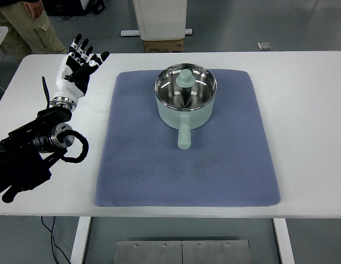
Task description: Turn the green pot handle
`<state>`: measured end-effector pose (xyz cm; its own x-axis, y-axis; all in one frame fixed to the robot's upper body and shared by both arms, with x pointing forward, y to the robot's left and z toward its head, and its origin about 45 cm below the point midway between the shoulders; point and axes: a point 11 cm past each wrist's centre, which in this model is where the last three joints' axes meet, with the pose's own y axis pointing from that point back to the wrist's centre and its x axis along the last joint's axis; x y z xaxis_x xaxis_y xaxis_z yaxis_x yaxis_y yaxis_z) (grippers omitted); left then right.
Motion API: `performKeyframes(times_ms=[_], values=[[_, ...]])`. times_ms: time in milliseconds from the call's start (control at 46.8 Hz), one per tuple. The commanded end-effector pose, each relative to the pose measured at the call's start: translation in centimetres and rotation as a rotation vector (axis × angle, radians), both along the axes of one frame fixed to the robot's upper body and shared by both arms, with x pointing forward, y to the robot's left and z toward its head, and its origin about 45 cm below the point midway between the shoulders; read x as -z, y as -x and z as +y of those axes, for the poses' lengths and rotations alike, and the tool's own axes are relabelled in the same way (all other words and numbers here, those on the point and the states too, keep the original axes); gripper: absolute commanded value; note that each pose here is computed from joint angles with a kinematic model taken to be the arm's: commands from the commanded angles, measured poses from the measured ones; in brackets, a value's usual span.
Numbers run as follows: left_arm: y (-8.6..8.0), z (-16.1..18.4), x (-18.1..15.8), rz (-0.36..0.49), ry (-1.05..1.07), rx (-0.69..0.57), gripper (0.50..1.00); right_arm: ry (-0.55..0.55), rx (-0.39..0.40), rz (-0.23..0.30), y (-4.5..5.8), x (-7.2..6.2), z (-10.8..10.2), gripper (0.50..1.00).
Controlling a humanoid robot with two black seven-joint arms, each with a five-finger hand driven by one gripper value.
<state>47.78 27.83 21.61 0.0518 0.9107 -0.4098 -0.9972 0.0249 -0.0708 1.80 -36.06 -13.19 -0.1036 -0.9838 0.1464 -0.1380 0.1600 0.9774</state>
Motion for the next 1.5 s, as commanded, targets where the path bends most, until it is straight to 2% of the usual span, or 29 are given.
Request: performKeyframes(times_ms=[0, 385, 983, 1197, 1474], values=[[0.0, 0.0, 0.0, -0.002, -0.003, 0.003, 1.0, 0.0, 0.0, 0.0, 0.0, 0.0, 0.0, 1.0], [0.0, -1.4, -2.9, -0.091, -0.053, 0.097, 1.0, 0.0, 0.0, 0.0, 0.0, 0.0, 0.0, 1.0], [-0.1, -2.3, -5.3, -0.157, -0.119, 0.16, 1.0, 0.0, 0.0, 0.0, 0.0, 0.0, 0.0, 1.0], [-0.1, -4.1, -7.2, -0.214, -0.154, 0.228, 1.0, 0.0, 0.0, 0.0, 0.0, 0.0, 0.0, 1.0], [0.0, -5.0, -9.5, -0.278, -0.209, 0.279, 1.0, 0.0, 0.0, 0.0, 0.0, 0.0, 0.0, 1.0]])
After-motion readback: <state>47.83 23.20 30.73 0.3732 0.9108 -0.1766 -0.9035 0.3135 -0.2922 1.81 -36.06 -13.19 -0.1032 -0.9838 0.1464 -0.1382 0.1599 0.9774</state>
